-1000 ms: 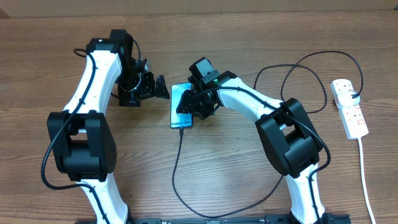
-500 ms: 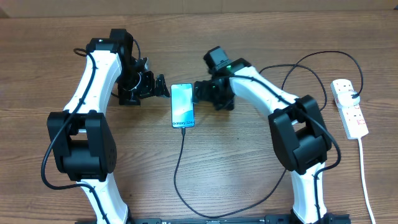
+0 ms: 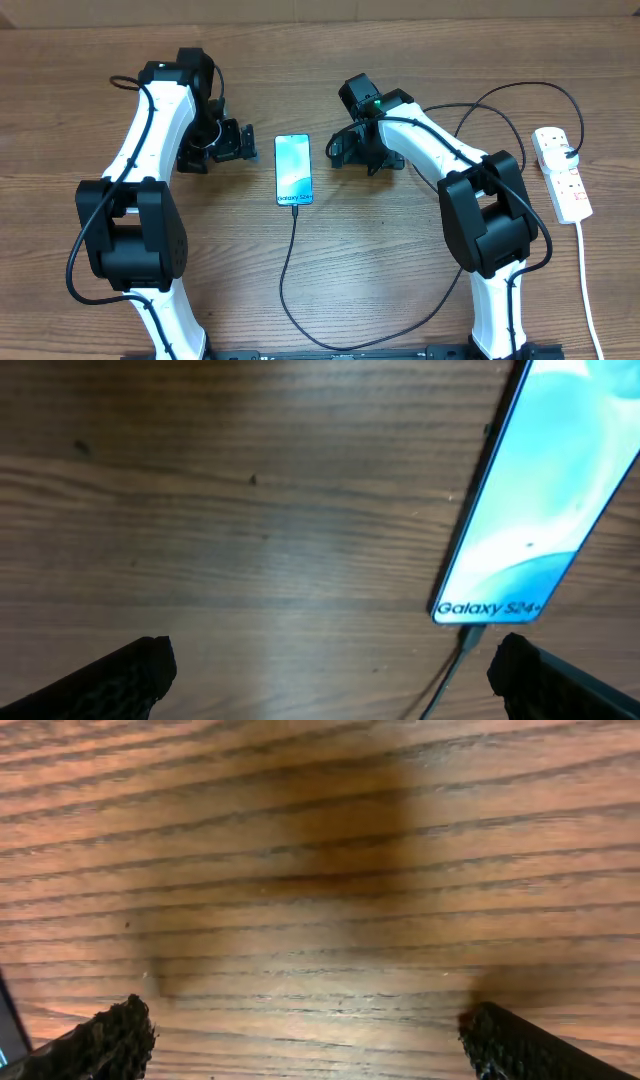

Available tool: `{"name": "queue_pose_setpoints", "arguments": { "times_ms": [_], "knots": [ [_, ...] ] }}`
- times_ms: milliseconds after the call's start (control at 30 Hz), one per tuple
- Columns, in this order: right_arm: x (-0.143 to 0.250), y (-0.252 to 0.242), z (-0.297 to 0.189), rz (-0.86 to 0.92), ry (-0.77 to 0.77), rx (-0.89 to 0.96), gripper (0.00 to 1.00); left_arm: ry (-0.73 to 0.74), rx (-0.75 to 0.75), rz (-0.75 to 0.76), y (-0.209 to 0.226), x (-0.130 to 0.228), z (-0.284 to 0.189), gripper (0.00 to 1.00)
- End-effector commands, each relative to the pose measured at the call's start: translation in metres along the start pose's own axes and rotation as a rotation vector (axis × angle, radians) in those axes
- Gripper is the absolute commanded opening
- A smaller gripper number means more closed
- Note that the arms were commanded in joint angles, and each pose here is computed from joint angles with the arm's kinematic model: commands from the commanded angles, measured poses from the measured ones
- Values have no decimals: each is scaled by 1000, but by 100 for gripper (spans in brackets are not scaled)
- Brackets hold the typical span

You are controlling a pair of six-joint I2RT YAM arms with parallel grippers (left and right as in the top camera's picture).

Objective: Plug charger to phone and switch on socket
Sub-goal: 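Move the right gripper over to the white power strip at right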

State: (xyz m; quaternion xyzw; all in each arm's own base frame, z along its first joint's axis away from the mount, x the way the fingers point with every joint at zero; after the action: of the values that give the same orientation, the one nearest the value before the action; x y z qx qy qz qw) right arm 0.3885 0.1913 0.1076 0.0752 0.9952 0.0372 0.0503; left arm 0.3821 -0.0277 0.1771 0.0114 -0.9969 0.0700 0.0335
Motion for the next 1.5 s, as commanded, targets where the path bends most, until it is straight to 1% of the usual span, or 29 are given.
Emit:
{"name": "queue_pose_setpoints", "arguments": {
  "times_ms": [0,367,800,933,967,1000,1033,1067,1100,1167,1300,1400,1467],
  "knots": [
    [-4,2,-14,-16,-50,-4,100,-37,-26,-7,1,-2,-6,100],
    [-4,2,-14,-15,-50,-4,100,-106,-21,2,0,-12,-6,100],
    [-4,2,-14,-16,-50,-4,100,-108,-21,2,0,-12,-6,100],
    [-6,8,-15,-23,-41,-65,99,-108,-21,2,0,-12,-6,100],
    [-5,9,-19,-34,-30,-80,92,-108,-21,2,0,-12,-6,100],
    [-4,10,-24,-43,-14,-83,79,-108,-21,2,0,-12,-6,100],
    [-4,10,-33,-45,-5,-71,58,-108,-21,2,0,-12,-6,100],
    [-5,9,-42,-52,-8,-54,8,-108,-21,2,0,-12,-6,100],
    [-6,8,-52,-50,-16,-30,4,-108,-21,2,0,-12,-6,100],
    [-10,3,-76,-38,-60,32,4,-108,-21,2,0,-12,-6,100],
    [-23,-26,-124,155,-178,187,4,-108,-21,1,0,-12,-6,100],
    [-31,-51,-143,236,-193,201,4,-108,-21,1,0,-12,-6,100],
    [-36,-77,-151,324,-187,215,4,-108,-21,2,0,-12,-6,100]
  ]
}}
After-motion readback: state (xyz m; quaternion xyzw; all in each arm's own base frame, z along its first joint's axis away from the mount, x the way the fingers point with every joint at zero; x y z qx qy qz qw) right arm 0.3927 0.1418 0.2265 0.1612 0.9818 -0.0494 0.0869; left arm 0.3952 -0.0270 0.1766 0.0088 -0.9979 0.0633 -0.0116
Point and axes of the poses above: each gripper's point midway between its finger pads, its own z axis out along the fingers, its own y axis along the line the jaws close on, x = y × z, the point moved 10 cm from there along -z, back along the fingers, and after that the axes turned 8 degrees about z, right-handed, at the moved point
